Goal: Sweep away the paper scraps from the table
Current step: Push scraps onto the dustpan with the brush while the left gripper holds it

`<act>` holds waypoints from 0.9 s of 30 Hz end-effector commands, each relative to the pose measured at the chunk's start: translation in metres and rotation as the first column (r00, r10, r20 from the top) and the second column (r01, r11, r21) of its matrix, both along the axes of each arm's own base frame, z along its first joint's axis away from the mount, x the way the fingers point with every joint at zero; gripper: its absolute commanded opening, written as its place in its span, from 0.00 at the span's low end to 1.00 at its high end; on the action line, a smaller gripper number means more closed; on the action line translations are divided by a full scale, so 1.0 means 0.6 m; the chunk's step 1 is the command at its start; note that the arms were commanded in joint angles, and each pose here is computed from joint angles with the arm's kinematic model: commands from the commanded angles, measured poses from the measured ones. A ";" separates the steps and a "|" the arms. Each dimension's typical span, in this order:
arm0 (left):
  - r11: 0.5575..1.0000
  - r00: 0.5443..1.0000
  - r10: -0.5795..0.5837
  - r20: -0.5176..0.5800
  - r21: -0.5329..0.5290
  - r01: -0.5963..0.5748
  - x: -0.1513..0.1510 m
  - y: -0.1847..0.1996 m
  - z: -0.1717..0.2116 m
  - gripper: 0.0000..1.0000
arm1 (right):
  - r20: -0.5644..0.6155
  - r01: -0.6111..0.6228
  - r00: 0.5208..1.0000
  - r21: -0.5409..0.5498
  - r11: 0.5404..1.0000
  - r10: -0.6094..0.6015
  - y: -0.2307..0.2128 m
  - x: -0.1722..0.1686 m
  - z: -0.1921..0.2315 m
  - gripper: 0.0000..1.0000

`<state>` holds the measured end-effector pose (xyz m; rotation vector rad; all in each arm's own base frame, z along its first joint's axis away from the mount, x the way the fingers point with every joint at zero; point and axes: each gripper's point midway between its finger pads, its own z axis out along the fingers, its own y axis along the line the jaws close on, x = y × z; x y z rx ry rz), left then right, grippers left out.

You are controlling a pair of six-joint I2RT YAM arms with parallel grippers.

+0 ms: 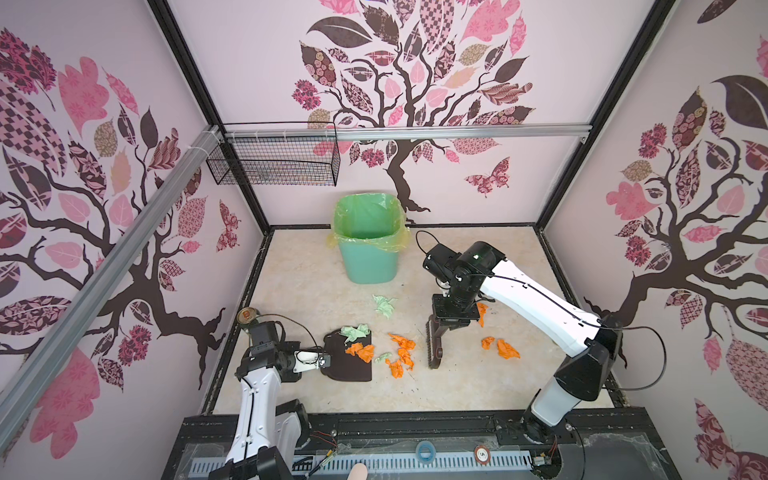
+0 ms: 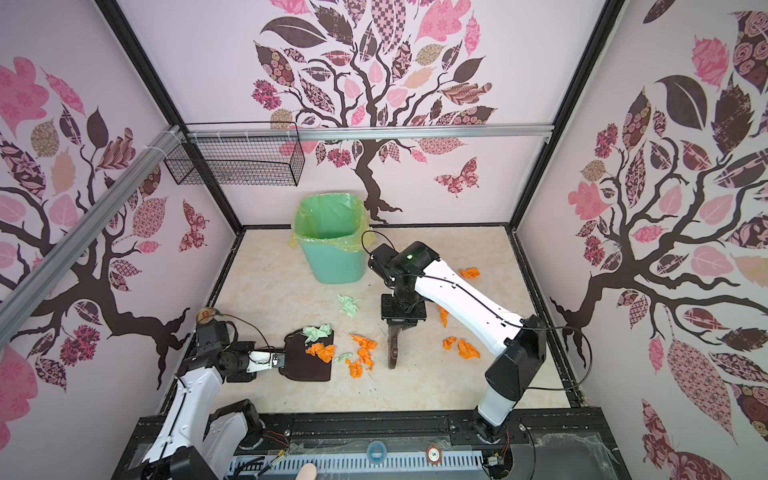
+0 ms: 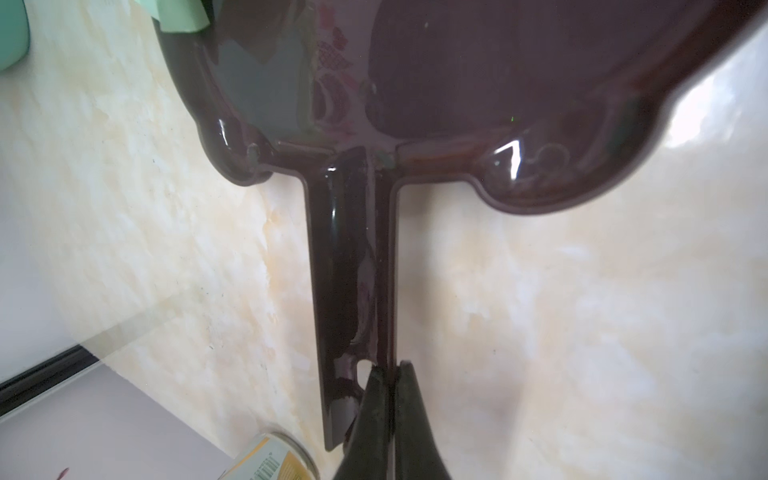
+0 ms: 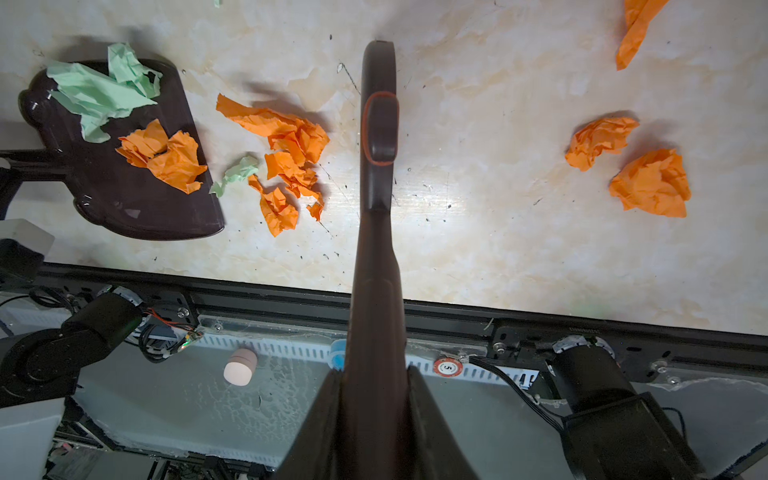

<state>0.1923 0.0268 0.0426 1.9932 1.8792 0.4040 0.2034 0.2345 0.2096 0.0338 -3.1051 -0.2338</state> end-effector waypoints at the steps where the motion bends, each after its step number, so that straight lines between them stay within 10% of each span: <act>1: 0.999 0.999 -0.039 0.020 0.020 0.039 -0.001 -0.001 -0.003 0.00 | 0.013 0.015 1.000 -0.002 1.000 -0.015 0.023 0.004 0.005 0.00; 27: 0.997 0.996 -0.081 0.026 0.007 0.080 -0.010 -0.030 -0.016 0.00 | 0.004 -0.085 0.996 0.142 0.986 0.085 0.206 -0.021 -0.006 0.00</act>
